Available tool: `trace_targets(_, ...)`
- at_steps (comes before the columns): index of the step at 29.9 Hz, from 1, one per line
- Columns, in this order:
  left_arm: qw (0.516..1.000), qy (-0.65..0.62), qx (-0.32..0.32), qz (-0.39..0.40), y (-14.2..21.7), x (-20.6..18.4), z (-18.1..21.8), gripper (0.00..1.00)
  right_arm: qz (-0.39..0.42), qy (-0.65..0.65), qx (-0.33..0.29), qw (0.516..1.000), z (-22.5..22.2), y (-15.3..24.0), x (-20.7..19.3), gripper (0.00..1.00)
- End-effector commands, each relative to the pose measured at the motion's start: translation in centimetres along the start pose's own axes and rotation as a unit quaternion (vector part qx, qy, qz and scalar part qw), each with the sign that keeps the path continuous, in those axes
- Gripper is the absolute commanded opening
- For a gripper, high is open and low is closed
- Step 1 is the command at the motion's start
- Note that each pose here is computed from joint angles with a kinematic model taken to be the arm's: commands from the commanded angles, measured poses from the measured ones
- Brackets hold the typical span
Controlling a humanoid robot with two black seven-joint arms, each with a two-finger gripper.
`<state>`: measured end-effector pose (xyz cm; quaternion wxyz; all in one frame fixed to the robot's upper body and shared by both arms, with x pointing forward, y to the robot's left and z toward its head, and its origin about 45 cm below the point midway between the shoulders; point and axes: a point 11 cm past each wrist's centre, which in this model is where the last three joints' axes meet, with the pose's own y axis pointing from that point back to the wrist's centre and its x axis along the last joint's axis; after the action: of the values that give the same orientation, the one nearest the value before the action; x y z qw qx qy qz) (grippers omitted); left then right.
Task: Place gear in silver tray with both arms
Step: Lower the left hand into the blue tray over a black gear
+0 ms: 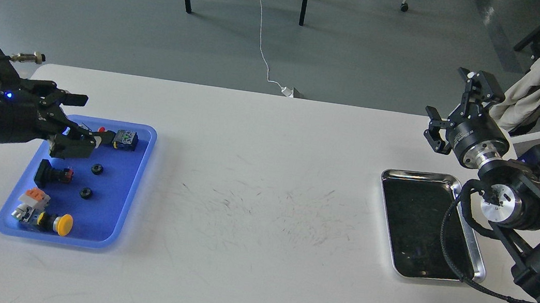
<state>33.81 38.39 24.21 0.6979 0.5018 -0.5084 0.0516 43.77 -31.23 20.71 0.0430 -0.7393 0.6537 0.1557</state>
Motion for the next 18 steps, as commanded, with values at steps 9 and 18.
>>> trace_targets(9,0.999,0.023,-0.030,0.007,-3.9,-1.5,1.7,0.95,0.003,0.011,-0.001,1.000,-0.2,0.1,0.4,0.99)
trace_targets(18,0.999,0.037,-0.025,0.006,-4.5,-4.4,1.8,0.93,0.011,0.022,0.002,1.000,-1.1,0.4,1.6,0.99)
